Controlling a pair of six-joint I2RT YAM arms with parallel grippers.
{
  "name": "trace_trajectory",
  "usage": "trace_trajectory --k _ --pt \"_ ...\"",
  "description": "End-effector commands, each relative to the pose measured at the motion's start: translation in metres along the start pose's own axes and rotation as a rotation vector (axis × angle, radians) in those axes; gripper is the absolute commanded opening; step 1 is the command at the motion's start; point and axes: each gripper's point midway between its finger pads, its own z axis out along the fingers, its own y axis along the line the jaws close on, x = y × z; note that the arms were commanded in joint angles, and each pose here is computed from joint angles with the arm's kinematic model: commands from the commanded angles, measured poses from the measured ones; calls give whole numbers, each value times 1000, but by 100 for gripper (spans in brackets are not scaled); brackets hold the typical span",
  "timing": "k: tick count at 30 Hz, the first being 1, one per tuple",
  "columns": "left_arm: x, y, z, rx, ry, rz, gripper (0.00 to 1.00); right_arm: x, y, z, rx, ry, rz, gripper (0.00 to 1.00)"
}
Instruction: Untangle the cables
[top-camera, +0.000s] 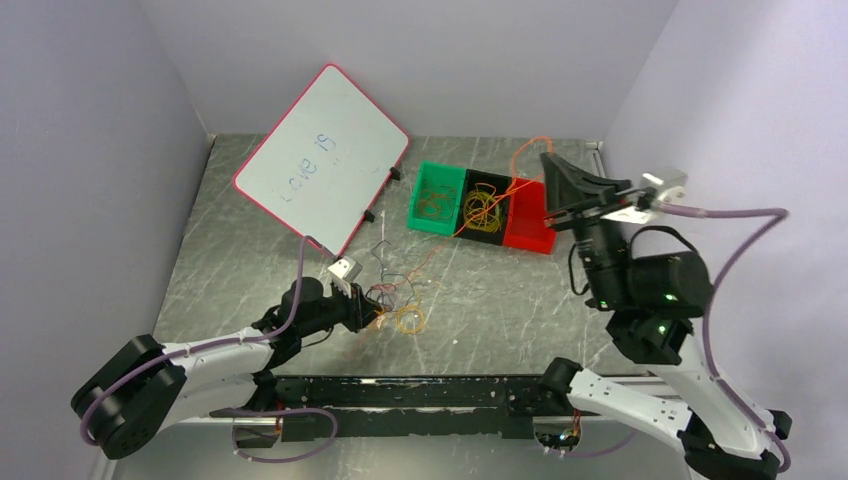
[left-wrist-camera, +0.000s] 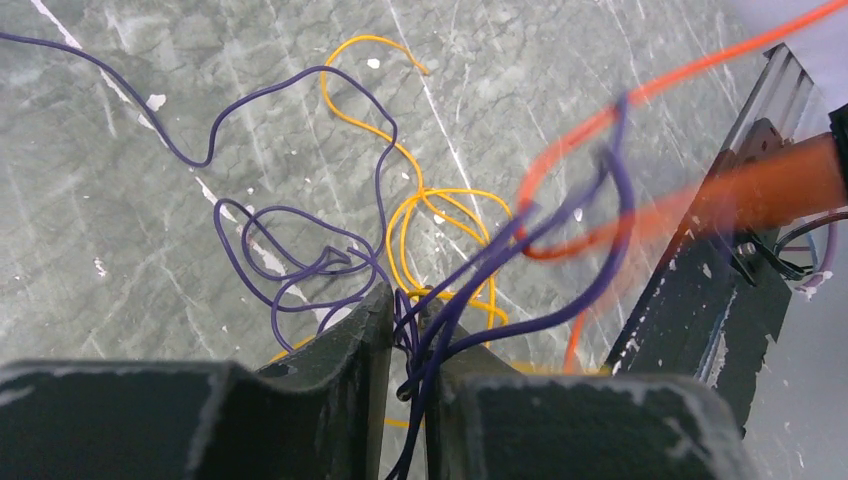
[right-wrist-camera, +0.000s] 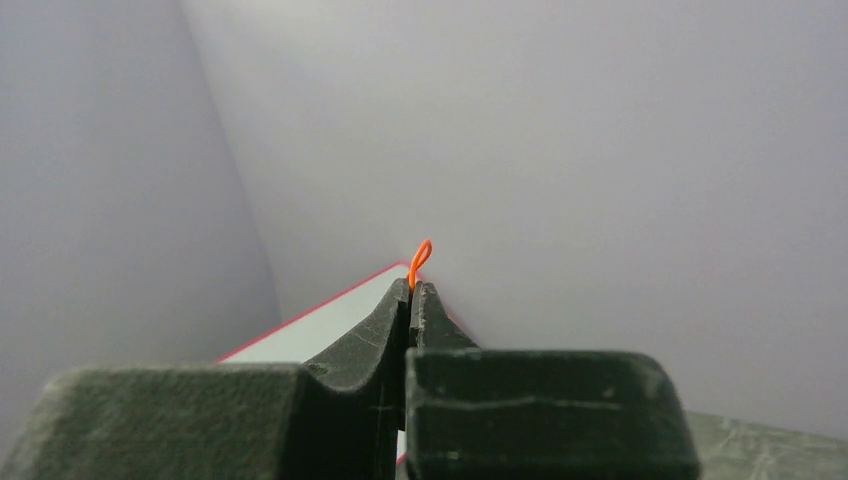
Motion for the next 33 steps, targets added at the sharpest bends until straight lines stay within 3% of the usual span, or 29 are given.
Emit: trace_trajectory --k 1,14,21,33 --pt "5 7 -2 -37 7 -6 22 -52 -34 -12 128 -107 -59 0" --pt "5 13 -2 -77 20 -14 17 -80 -70 -33 271 -145 -108 0" --pt "13 32 -3 -192 56 -63 7 -133 -107 -55 439 -250 -192 0" --pt "25 73 -15 -477 58 -235 7 -202 -132 -82 537 -373 -271 0"
